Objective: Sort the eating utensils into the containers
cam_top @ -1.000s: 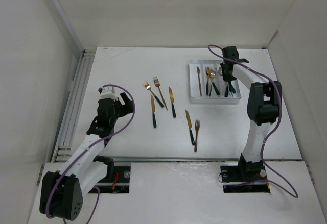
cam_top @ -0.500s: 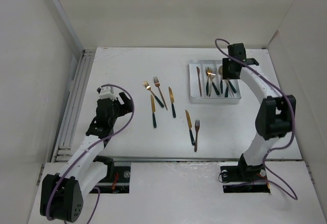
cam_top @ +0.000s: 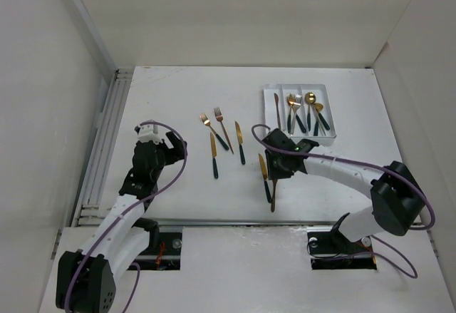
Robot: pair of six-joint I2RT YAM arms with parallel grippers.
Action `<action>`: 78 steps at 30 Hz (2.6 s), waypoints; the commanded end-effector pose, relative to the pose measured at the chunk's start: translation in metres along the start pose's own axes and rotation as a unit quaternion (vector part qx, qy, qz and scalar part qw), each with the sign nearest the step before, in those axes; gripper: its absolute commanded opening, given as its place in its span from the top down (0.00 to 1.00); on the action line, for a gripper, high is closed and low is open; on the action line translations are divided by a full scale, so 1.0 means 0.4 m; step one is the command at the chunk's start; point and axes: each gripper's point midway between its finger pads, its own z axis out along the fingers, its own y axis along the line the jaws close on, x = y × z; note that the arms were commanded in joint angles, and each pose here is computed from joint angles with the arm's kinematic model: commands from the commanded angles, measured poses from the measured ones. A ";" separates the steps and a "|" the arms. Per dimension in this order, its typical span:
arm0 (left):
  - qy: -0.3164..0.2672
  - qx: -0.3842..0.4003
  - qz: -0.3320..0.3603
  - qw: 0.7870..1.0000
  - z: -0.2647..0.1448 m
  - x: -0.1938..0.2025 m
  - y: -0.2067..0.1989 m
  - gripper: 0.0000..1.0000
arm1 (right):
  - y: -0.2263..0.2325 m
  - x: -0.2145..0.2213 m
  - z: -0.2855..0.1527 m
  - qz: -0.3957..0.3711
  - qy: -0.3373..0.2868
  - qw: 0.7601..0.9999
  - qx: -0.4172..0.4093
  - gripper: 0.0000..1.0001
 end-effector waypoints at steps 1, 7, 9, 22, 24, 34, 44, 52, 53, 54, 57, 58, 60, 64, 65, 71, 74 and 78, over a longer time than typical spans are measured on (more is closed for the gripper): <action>-0.034 0.028 -0.012 0.999 -0.008 -0.041 -0.029 0.23 | 0.047 0.023 0.005 0.065 0.002 0.998 -0.024 0.68; -0.030 0.025 -0.012 0.999 -0.008 -0.031 -0.024 0.23 | 0.025 0.110 0.041 0.086 0.034 0.996 -0.009 0.68; -0.033 0.032 -0.012 0.999 -0.008 -0.035 -0.030 0.23 | 0.039 0.119 0.045 0.090 0.032 0.995 -0.016 0.68; -0.031 0.036 -0.012 0.999 -0.011 -0.028 -0.031 0.24 | -0.037 0.208 0.113 0.101 0.081 0.989 0.077 1.00; -0.033 0.032 -0.012 0.999 -0.010 -0.030 -0.028 0.24 | -0.037 0.201 0.110 0.101 0.074 0.989 0.076 1.00; -0.029 0.030 -0.012 0.999 -0.008 -0.025 -0.025 0.24 | -0.003 -0.097 -0.117 0.010 -0.103 0.992 0.067 1.00; -0.016 0.023 -0.016 0.999 0.001 -0.007 -0.018 0.24 | -0.157 -0.530 -0.158 -0.035 -0.194 0.971 0.131 1.00; -0.014 0.004 -0.026 1.000 0.012 -0.011 0.009 0.24 | -0.314 -0.675 0.009 -0.023 -0.157 0.974 0.163 1.00; -0.014 0.004 -0.026 1.000 0.012 -0.011 0.009 0.24 | -0.328 -0.680 0.047 -0.019 -0.149 0.975 0.163 1.00; -0.016 -0.001 -0.032 0.999 0.013 -0.016 0.017 0.24 | -0.346 -0.674 0.065 -0.015 -0.140 0.976 0.168 1.00; -0.014 -0.008 -0.034 0.999 0.019 -0.018 0.025 0.24 | -0.385 -0.671 0.121 -0.009 -0.125 0.977 0.174 1.00; -0.014 -0.008 -0.034 0.999 0.019 -0.019 0.025 0.24 | -0.392 -0.670 0.136 -0.006 -0.123 0.978 0.168 1.00; -0.010 -0.010 -0.034 0.999 0.021 -0.013 0.027 0.24 | -0.392 -0.653 0.171 -0.013 -0.106 0.981 0.165 1.00; -0.006 -0.013 -0.034 0.999 0.027 -0.011 0.028 0.24 | -0.378 -0.649 0.180 -0.010 -0.100 0.984 0.149 0.83; -0.006 -0.013 -0.034 0.999 0.027 -0.011 0.028 0.24 | -0.370 -0.648 0.183 -0.011 -0.099 0.985 0.140 0.79; -0.001 -0.015 -0.034 0.999 0.030 -0.005 0.031 0.24 | -0.372 -0.650 0.113 0.012 -0.114 0.982 0.148 0.46; -0.006 -0.012 -0.034 0.999 0.027 -0.012 0.028 0.24 | -0.330 -0.658 0.023 0.023 -0.143 0.980 0.134 0.46; -0.015 -0.008 -0.034 0.999 0.018 -0.019 0.024 0.24 | -0.182 -0.563 -0.035 -0.010 -0.147 0.985 0.089 0.32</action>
